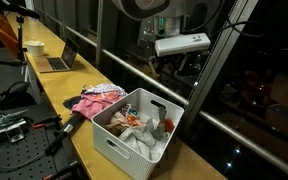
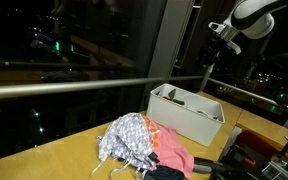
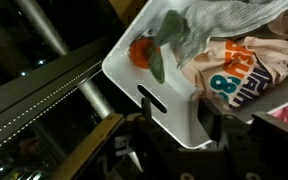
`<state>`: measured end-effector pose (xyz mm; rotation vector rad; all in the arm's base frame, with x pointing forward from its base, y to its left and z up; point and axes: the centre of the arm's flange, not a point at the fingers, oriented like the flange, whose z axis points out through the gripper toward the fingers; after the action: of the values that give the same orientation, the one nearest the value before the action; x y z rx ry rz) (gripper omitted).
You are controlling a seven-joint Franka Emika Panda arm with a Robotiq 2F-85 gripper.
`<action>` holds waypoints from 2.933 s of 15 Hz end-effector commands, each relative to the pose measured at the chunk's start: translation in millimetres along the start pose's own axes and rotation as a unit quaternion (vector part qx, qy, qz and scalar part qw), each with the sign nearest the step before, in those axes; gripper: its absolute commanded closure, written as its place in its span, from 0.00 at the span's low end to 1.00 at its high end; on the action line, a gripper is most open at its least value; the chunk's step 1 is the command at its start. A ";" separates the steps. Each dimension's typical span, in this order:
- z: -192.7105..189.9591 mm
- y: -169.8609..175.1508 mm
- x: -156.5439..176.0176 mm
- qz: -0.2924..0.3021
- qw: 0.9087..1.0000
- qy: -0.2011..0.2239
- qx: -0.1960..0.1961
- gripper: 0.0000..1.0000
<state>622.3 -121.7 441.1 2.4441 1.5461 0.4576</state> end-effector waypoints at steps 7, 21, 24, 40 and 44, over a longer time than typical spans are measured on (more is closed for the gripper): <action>47.2 -77.8 89.2 0.004 0.994 0.049 0.098 0.00; 162.2 -172.3 255.1 -0.040 0.977 0.054 0.204 0.00; 193.2 -171.3 275.4 -0.039 0.974 0.051 0.215 0.00; 322.1 -231.4 292.8 0.002 0.958 0.009 0.288 0.34; 302.1 -221.2 280.4 0.010 0.959 0.014 0.283 0.62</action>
<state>667.8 235.3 116.9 2.8456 1.8902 0.0826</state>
